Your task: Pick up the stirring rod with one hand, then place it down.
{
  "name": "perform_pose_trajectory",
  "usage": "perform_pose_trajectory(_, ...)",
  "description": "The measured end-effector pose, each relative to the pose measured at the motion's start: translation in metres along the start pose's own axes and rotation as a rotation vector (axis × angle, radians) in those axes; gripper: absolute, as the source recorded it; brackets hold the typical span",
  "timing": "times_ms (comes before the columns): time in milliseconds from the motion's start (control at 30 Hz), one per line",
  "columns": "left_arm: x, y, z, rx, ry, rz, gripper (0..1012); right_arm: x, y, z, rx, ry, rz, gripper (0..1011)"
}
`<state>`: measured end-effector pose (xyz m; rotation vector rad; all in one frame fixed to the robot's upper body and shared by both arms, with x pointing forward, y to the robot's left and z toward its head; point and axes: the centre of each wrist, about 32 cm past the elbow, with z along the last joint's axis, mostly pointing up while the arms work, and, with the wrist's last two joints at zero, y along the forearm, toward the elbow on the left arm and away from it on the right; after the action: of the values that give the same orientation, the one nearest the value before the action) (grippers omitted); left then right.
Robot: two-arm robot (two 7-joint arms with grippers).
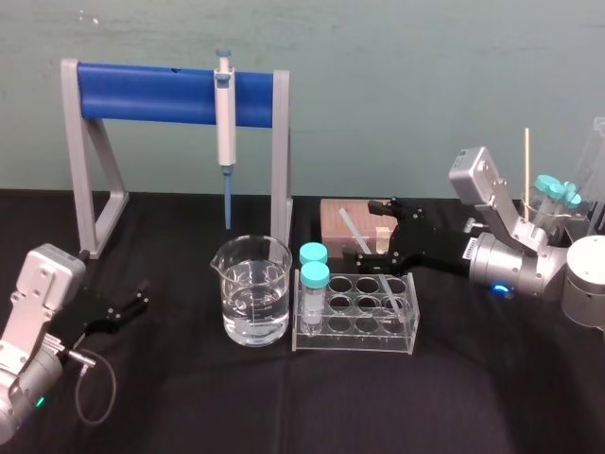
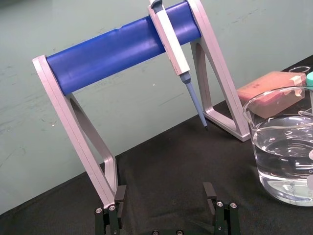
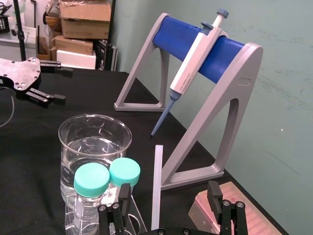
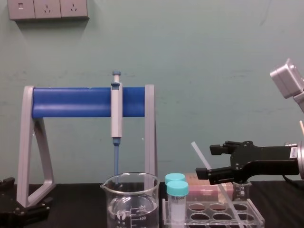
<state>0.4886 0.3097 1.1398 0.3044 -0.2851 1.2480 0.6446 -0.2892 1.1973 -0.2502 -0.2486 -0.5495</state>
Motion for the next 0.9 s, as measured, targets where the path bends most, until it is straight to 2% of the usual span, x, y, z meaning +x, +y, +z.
perform_pose_trajectory(400,0.0,0.0,0.0,0.0,0.0,0.0,1000,0.0054,0.008,-0.001,0.001,0.004,0.013,1000)
perform_pose_trajectory(900,0.0,0.0,0.0,0.0,0.0,0.0,1000,0.0063,0.012,-0.001,-0.006,0.009,0.013,1000)
